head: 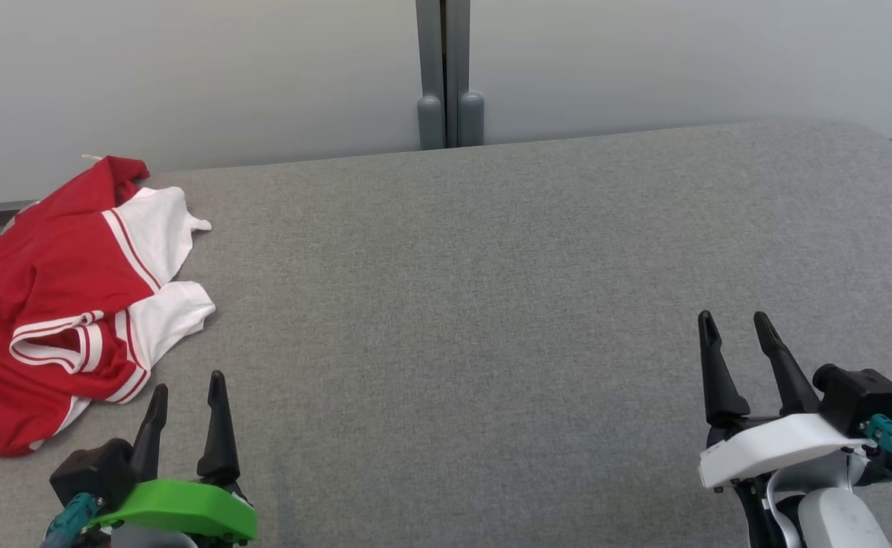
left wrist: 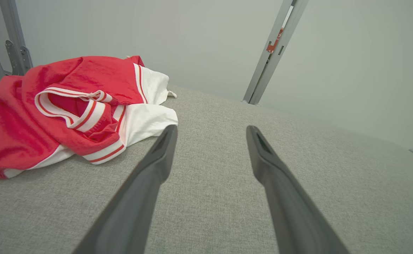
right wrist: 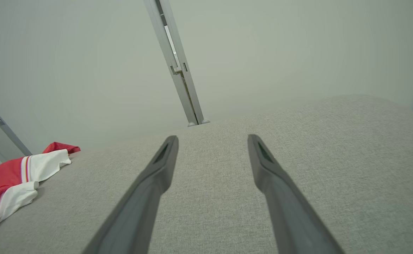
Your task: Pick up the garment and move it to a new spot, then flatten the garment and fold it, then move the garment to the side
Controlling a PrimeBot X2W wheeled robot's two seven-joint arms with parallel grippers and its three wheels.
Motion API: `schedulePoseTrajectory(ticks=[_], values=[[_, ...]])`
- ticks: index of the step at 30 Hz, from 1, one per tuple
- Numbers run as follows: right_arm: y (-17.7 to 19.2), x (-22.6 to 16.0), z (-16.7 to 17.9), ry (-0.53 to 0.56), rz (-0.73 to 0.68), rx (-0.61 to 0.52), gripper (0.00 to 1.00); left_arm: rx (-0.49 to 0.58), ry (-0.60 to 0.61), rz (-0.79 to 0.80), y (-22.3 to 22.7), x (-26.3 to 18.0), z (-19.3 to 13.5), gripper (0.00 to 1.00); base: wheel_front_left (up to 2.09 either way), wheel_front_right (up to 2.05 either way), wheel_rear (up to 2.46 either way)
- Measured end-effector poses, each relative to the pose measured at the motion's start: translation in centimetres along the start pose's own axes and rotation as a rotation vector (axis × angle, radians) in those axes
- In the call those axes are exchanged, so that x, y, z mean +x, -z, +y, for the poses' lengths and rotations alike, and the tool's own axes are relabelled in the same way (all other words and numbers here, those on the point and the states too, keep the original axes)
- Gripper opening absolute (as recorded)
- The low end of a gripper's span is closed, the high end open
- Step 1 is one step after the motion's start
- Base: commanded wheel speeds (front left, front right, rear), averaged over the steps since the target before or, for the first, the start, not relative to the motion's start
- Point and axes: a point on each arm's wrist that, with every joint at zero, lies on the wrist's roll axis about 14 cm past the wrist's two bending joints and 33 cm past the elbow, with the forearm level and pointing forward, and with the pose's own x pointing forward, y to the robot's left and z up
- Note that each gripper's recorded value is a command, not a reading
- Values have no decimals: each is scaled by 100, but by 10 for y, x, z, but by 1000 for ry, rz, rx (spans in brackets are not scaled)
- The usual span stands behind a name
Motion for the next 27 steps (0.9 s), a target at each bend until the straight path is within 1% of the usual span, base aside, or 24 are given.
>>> schedulePoseTrajectory(ticks=[15,21,27], values=[[4,-6,-5,4,0,-102,100,129,4,6,6,-5,3,100,0,0,0],[5,-8,-10,16,-2,-120,100,143,15,7,9,-7,4,100,0,0,0],[7,-9,-10,9,4,-162,100,178,25,6,10,-8,4,100,0,0,0]])
